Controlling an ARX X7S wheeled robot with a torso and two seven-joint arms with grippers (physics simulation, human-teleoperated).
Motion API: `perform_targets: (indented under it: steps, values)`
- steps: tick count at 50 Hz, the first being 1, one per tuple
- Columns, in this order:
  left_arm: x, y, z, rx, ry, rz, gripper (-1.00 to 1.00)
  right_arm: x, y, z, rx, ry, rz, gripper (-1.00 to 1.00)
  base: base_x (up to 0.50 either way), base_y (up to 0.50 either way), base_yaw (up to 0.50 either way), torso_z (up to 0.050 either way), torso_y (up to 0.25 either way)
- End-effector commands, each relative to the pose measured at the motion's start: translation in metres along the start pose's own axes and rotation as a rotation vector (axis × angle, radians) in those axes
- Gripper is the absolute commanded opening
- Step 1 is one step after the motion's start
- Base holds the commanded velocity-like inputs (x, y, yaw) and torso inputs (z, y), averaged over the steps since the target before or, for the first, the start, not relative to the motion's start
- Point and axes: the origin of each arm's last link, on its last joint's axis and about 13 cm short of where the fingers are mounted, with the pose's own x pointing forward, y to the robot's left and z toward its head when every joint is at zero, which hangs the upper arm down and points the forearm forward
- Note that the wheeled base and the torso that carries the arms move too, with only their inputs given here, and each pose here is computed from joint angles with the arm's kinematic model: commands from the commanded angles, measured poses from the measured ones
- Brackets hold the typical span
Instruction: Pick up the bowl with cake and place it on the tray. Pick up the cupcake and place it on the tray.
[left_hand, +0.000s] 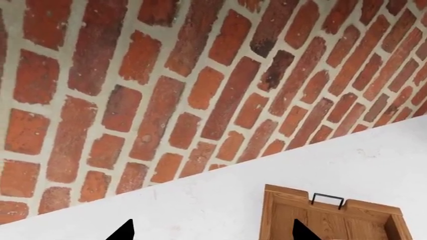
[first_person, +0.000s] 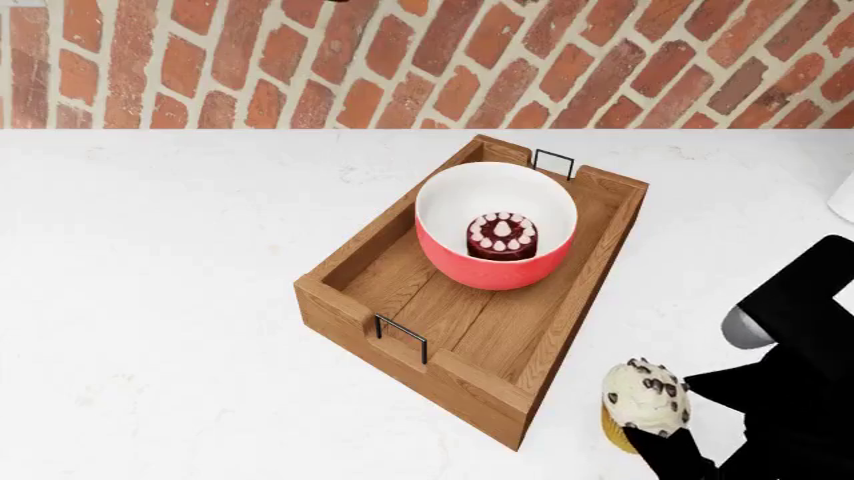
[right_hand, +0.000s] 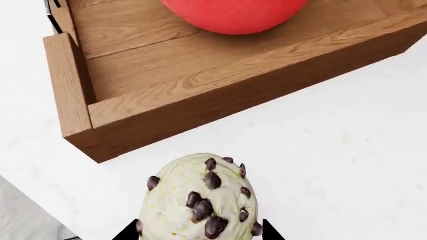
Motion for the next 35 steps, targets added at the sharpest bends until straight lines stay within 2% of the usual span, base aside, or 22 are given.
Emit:
perform_targets:
  steps: [1,14,25,35]
  values:
    - [-0.002,0.002,-0.002,-0.002,0.0,0.019,1.0,-0.025,-0.006,0.023,-0.032,-0.137,-0.053,-1.0,0.0,0.0,0.0,0.0,0.0]
    - [-0.004,0.005,-0.004,-0.002,0.007,0.033,1.0,-0.041,0.005,0.063,-0.133,-0.185,-0.03,-1.0,0.0,0.0,0.0,0.0,0.0]
    - [-0.005,0.006,-0.006,-0.005,0.008,0.039,1.0,-0.054,0.015,0.078,-0.179,-0.194,0.003,-1.0,0.0,0.0,0.0,0.0,0.0]
    - [-0.007,0.007,-0.007,-0.007,0.008,0.042,1.0,-0.055,0.025,0.102,-0.258,-0.204,0.05,-1.0,0.0,0.0,0.0,0.0,0.0]
